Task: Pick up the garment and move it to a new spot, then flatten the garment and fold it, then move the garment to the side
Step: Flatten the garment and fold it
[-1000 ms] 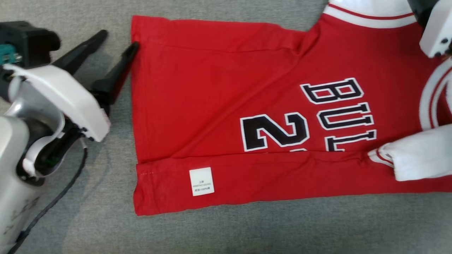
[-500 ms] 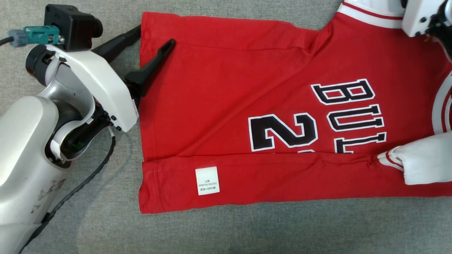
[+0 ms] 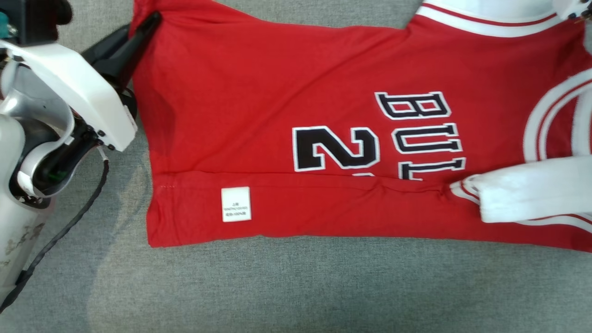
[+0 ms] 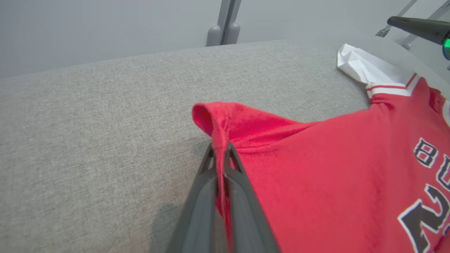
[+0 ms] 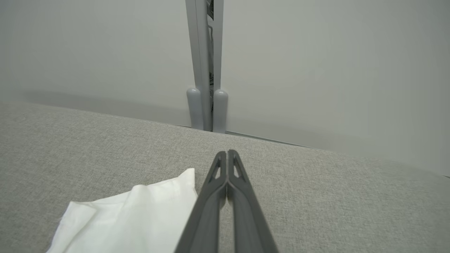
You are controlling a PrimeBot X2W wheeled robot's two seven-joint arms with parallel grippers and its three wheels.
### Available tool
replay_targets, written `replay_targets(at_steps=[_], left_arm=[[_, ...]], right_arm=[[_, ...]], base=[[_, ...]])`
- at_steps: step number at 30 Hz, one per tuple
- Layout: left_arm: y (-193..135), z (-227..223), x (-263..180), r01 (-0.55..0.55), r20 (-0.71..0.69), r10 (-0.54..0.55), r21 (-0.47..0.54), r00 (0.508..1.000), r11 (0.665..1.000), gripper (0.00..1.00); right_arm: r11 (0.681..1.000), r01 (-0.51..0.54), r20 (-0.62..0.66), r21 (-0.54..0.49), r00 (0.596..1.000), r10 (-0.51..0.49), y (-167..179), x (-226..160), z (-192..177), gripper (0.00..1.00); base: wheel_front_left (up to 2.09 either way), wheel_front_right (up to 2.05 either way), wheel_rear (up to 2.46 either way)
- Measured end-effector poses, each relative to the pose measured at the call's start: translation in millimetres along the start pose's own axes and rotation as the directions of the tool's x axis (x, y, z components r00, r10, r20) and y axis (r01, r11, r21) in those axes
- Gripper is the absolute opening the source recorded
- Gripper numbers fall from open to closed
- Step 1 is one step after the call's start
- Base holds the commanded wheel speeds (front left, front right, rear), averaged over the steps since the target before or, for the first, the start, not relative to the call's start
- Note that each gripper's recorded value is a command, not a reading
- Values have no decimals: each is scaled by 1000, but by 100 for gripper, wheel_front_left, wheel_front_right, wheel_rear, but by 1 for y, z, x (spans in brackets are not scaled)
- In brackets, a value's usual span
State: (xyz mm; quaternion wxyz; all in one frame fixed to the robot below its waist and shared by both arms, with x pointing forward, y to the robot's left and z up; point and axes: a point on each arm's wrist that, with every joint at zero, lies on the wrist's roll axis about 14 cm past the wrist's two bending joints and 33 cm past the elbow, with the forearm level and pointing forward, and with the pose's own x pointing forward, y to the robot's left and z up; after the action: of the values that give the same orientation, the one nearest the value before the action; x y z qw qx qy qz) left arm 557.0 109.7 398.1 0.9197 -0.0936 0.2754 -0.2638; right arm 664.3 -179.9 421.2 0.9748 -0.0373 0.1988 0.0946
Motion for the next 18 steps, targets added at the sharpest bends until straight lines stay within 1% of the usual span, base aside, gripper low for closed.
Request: replay_targets(at_steps=[3,4,7,12,18], left_arm=[[0,11,-3,-3,21,3,0,1000,1000,0],[-4,14,-4,6,21,-6,0,1000,1000,0],[-10,12,-6,24,11,-24,-9,1000,1000,0],[-9,3,-4,23,-7,-23,-20,1000,1000,0],[-7,-1,-4,20,-16,-20,-25,1000,999,0]], right_arm=[[1000,15,33,21,999,-15,-8,-6,11,0],[999,22,29,43,999,-23,-12,-11,11,0],[999,25,-12,47,1000,-25,-13,-18,-1,0],[999,0,-50,40,999,2,-3,-14,-14,0],[999,-24,-58,31,998,25,5,-7,-14,0]], base=[[0,0,0],[0,0,0],[0,0,0],[0,0,0],[0,0,0]])
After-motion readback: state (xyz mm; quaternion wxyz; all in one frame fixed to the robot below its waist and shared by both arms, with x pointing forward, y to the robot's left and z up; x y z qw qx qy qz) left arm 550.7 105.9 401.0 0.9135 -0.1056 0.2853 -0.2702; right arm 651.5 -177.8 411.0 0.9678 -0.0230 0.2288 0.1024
